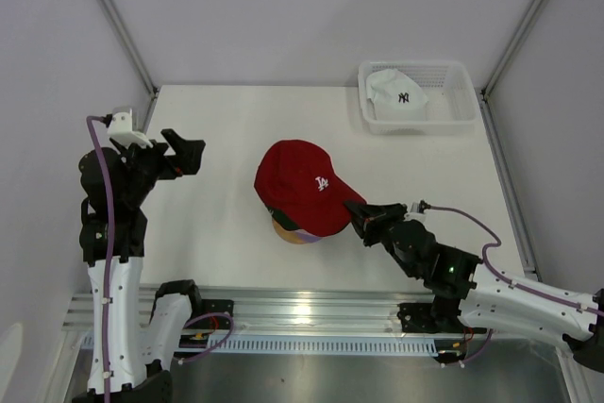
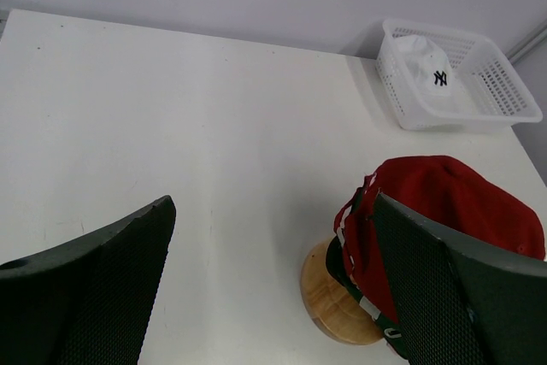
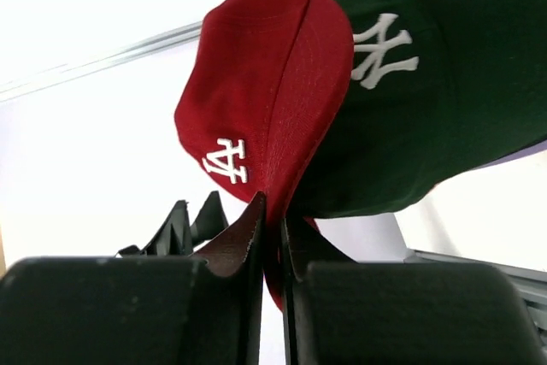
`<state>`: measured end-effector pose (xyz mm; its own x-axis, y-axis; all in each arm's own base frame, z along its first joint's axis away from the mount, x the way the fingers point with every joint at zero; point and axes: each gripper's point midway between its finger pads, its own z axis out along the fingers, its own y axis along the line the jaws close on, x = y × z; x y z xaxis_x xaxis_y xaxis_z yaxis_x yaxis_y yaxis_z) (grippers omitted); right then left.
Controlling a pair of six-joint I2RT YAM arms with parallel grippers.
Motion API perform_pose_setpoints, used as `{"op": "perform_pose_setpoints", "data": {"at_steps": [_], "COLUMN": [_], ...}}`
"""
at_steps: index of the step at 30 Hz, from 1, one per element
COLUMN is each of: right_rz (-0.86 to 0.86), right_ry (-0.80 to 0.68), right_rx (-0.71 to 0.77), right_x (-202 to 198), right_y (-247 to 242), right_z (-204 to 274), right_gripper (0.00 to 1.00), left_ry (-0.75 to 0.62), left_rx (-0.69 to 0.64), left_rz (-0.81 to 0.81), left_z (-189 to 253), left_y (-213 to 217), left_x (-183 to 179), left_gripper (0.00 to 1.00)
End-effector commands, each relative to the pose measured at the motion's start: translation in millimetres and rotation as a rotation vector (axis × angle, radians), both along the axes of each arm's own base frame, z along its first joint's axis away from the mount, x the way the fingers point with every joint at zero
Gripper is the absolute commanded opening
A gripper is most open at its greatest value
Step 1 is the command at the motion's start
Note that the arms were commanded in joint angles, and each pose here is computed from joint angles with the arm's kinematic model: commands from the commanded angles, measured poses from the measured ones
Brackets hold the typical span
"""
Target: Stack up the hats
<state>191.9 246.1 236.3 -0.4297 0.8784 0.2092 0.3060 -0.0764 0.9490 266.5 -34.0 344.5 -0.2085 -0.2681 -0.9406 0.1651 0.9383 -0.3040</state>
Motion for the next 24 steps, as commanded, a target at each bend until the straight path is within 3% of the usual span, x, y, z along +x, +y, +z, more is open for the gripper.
{"op": "perform_pose_setpoints", "data": {"at_steps": [1, 7, 11, 16, 24], "right_rz": [-0.005, 0.0, 0.009, 0.186, 0.521], "right_ry": [-0.106, -0.395, -0.514, -0.643, -0.761], "right_rx": [-0.009, -0.024, -0.086, -0.024, -0.134], "right_x": [1, 4, 20, 28, 14], "right_y": [-3, -8, -11, 7, 37], "right_z": [21, 72, 98, 133, 148], "right_gripper": [0.02, 0.0, 0.0, 0.0, 0.0], "left_ry": [-0.043, -0.043, -0.045, -0.052, -0.042], "left_rx": [-0.003, -0.004, -0.002, 0.005, 0.006], "left_rz": [-0.01, -0.015, -0.017, -0.004, -0.004], "left_z": [11, 10, 11, 12, 10], "left_y": [-1, -2, -2, 0, 1], "left_x": [0, -1, -1, -2, -1], "left_gripper": [0.99, 1.0, 0.99, 0.99, 0.99]}}
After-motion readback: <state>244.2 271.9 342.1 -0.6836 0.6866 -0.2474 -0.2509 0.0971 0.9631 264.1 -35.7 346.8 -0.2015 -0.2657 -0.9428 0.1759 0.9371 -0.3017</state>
